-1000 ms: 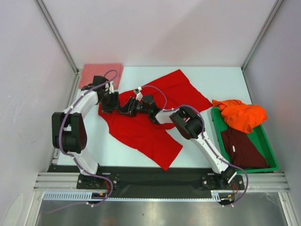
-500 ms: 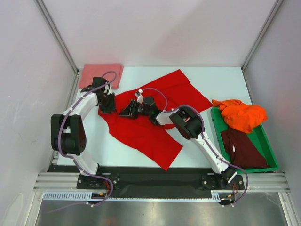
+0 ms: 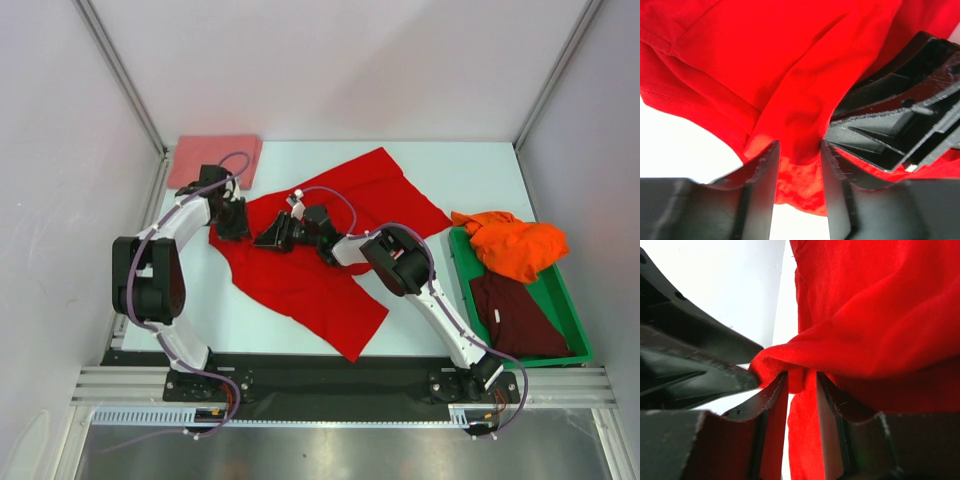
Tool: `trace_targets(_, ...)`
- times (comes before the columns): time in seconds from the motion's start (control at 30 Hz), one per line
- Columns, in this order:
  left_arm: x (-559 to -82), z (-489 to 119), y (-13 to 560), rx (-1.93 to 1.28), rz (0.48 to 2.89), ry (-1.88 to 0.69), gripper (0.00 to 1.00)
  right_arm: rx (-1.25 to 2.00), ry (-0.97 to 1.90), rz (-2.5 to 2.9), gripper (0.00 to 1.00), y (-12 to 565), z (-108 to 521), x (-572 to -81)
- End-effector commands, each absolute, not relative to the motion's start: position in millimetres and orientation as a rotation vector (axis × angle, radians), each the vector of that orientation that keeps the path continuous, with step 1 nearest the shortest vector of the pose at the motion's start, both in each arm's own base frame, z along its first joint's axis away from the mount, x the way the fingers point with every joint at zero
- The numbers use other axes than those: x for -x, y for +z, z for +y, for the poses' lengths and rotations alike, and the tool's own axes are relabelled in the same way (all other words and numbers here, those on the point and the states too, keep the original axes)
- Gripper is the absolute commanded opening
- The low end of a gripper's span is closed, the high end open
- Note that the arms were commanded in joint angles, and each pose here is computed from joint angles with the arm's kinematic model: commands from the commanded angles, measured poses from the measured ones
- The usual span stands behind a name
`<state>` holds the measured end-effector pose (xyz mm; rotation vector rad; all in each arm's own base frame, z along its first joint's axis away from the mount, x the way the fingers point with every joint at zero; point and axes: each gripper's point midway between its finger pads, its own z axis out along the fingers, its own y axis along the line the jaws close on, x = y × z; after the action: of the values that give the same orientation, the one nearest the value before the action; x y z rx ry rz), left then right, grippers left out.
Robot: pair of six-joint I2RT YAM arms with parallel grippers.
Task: Fold and stack the t-shirts
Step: Fold the tshirt
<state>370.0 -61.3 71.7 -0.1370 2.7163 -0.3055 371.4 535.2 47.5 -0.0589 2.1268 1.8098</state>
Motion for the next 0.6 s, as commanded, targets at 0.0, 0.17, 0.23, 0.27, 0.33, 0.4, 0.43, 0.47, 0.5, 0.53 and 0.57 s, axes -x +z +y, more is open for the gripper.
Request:
trace_targets(0.0, -376, -62, 68, 0.141, 2.708, -0.321, 0.36, 0.101, 1.842, 2.048, 0.34, 77, 542, -373)
trace_targets(0.17, -384, -58, 66, 0.16, 2.715, -0.316, 0.12, 0.095, 1.842, 2.044, 0.35, 78, 543, -376)
trace_targets(0.23, -387, -53, 68, 0.17, 2.709, -0.306, 0.04, 0.091, 1.826, 2.05, 0.35, 77, 543, -377)
trace_targets(0.27, -389, -52, 70, 0.175, 2.701, -0.305, 0.0, 0.084, 1.818, 2.056, 0.36, 75, 543, -378)
trace_targets(0.33, -390, -47, 71, 0.19, 2.697, -0.307, 0.0, 0.076, 1.815, 2.064, 0.38, 74, 544, -378)
trace_targets(0.4, -392, -43, 72, 0.195, 2.702, -0.297, 0.0, 0.059, 1.806, 2.074, 0.39, 70, 544, -380)
trace_targets(0.43, -393, -40, 72, 0.198, 2.702, -0.289, 0.0, 0.057, 1.811, 2.073, 0.4, 70, 545, -381)
trace_targets(0.47, -395, -39, 73, 0.201, 2.702, -0.284, 0.0, 0.056, 1.814, 2.077, 0.4, 69, 547, -381)
trace_targets(0.5, -396, -38, 73, 0.201, 2.702, -0.281, 0.0, 0.058, 1.815, 2.078, 0.4, 69, 549, -382)
trace_targets(0.53, -396, -38, 71, 0.202, 2.703, -0.281, 0.0, 0.06, 1.815, 2.079, 0.4, 68, 550, -382)
trace_targets(0.57, -398, -39, 72, 0.198, 2.7, -0.294, 0.0, 0.062, 1.811, 2.082, 0.39, 67, 552, -382)
